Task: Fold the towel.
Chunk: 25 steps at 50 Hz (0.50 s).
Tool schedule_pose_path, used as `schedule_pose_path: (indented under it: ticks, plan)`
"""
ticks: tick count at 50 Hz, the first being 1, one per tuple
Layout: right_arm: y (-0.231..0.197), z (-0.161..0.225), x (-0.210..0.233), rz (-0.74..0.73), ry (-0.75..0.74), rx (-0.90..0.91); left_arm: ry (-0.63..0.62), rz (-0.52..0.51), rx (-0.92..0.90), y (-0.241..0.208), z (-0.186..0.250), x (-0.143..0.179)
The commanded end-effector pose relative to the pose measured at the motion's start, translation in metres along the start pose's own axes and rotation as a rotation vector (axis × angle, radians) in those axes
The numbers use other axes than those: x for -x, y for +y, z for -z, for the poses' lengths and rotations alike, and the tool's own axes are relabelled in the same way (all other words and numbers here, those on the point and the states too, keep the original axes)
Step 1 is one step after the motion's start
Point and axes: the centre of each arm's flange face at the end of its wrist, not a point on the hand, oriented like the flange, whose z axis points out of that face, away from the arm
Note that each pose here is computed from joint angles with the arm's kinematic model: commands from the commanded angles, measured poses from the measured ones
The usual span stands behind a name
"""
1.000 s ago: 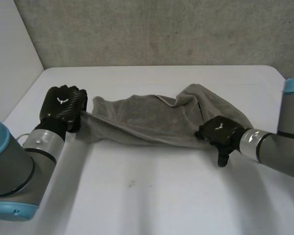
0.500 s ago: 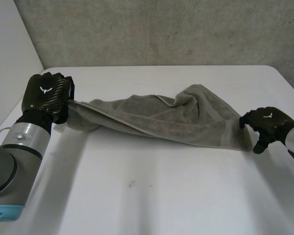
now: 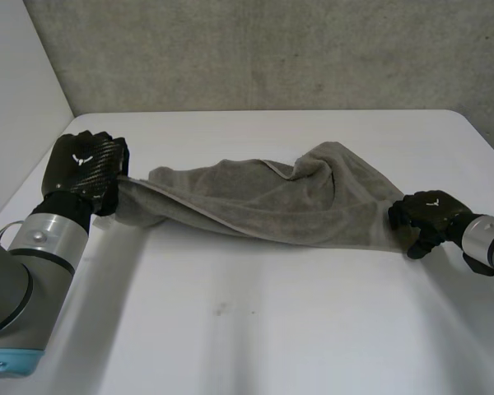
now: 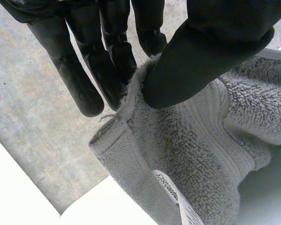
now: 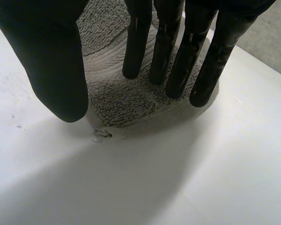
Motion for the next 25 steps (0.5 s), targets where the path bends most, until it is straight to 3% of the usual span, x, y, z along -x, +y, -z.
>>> schedule_pose_path:
  ticks: [1, 25]
  plan:
    - [0.004, -0.007, 0.000, 0.005, -0.006, 0.004, 0.001, 0.000, 0.006, 0.002, 0.000, 0.000]
    - [0.004, -0.021, -0.010, 0.033, 0.022, -0.026, 0.002, 0.000, 0.015, 0.006, -0.001, -0.001]
